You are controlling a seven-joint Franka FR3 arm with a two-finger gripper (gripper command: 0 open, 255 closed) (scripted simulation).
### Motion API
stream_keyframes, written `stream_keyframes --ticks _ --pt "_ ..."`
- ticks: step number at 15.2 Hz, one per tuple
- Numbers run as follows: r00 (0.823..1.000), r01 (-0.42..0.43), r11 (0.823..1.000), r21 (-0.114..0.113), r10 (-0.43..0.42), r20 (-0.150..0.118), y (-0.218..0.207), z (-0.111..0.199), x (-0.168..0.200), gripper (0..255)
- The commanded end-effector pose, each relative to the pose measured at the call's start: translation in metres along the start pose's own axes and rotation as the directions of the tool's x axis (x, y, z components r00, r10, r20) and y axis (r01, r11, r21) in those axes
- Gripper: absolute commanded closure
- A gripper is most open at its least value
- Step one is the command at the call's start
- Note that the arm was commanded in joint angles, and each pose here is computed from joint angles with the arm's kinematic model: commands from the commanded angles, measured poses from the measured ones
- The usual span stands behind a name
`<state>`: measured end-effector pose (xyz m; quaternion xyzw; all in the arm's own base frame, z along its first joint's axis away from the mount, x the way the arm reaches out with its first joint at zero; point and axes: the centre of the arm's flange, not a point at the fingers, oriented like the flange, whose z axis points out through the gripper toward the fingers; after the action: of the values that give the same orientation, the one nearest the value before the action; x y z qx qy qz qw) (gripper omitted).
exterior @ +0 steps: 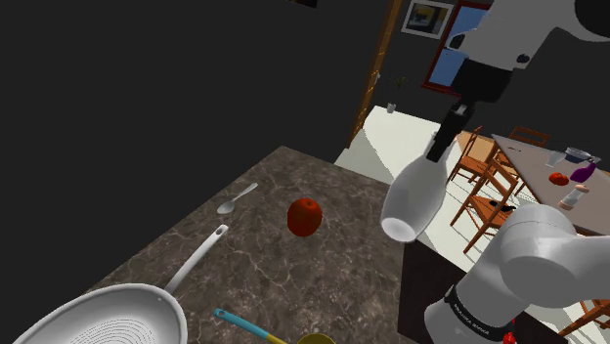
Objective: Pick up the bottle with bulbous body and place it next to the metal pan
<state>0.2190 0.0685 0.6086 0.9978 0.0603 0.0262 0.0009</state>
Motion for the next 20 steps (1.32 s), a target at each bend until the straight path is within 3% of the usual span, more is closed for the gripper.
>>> stream_keyframes --ticks 1,20 --pt "1.000 0.000 1.000 0.000 0.000 0.000 -0.001 -0.010 0.002 255" --pt "1.000 0.000 1.000 0.000 0.000 0.000 0.000 -0.110 0.007 255"
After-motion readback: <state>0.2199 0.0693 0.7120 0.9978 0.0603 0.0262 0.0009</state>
